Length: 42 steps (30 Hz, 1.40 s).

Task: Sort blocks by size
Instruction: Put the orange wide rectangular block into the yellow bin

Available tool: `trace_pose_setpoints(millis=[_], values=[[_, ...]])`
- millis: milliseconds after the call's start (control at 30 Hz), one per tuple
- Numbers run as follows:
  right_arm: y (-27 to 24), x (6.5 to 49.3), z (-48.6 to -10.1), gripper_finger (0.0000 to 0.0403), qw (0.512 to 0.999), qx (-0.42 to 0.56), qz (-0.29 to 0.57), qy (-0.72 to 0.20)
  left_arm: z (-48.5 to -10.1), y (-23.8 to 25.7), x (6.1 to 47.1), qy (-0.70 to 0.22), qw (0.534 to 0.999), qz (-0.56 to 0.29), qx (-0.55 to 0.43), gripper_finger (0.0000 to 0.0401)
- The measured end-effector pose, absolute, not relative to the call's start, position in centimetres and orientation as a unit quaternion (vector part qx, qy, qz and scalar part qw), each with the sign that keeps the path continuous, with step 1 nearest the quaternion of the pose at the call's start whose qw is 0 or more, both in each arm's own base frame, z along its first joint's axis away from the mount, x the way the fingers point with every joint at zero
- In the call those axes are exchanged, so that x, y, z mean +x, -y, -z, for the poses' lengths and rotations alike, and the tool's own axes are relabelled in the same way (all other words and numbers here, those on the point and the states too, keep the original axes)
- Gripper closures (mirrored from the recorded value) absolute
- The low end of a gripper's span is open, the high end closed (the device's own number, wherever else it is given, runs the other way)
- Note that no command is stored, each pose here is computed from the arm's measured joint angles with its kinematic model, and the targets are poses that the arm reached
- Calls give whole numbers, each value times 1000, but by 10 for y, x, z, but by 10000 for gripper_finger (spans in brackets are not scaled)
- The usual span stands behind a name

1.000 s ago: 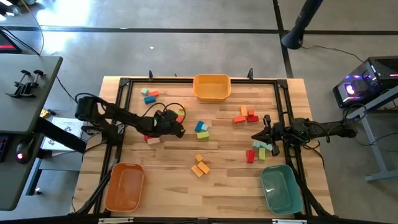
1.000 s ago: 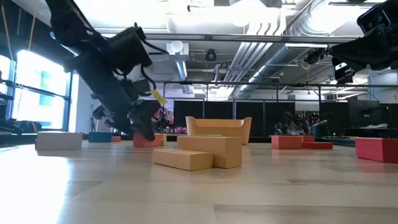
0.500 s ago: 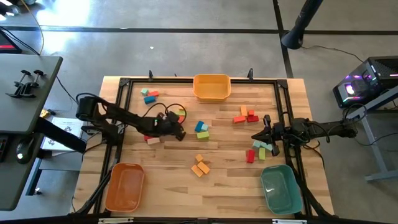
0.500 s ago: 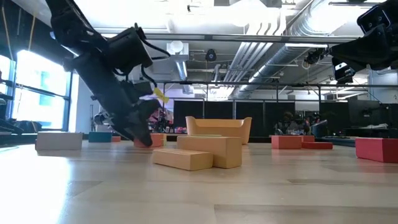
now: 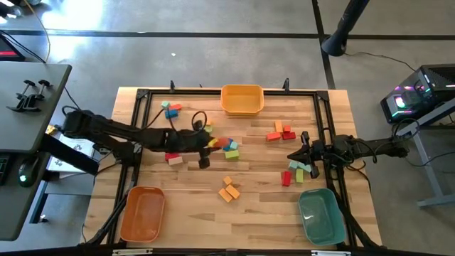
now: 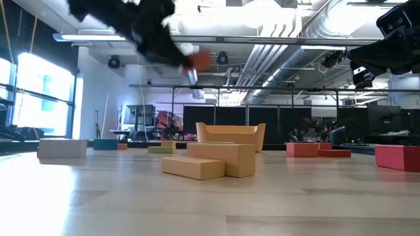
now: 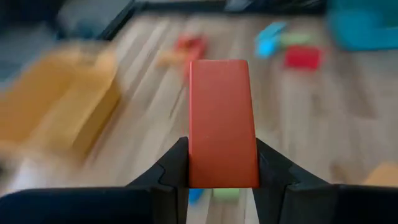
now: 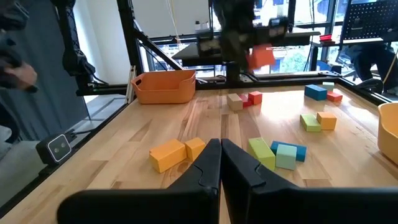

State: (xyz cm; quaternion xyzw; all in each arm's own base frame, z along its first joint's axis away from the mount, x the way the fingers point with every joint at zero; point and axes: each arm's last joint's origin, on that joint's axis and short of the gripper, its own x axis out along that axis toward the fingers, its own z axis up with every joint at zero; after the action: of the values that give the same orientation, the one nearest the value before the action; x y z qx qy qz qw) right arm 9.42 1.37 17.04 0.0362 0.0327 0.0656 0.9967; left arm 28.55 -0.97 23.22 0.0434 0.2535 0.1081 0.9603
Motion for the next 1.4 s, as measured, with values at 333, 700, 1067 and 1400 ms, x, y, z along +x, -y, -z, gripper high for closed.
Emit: trace_pose_setpoints(millis=[333,700,1067,1400], values=[[-14,95,-170,402,997,36,-65,-36,-253,34,369,-215,959,78,167,303],[-14,95,-170,402,997,36,-65,-36,-285,93,316,-497,855,-46,145,303],[-14,95,-170,402,997,36,-66,-36,-297,179,219,-564,774,-196,-212,303],[-14,95,-170,402,997,36,-66,-36,-274,248,153,-569,674,-279,-379,303]])
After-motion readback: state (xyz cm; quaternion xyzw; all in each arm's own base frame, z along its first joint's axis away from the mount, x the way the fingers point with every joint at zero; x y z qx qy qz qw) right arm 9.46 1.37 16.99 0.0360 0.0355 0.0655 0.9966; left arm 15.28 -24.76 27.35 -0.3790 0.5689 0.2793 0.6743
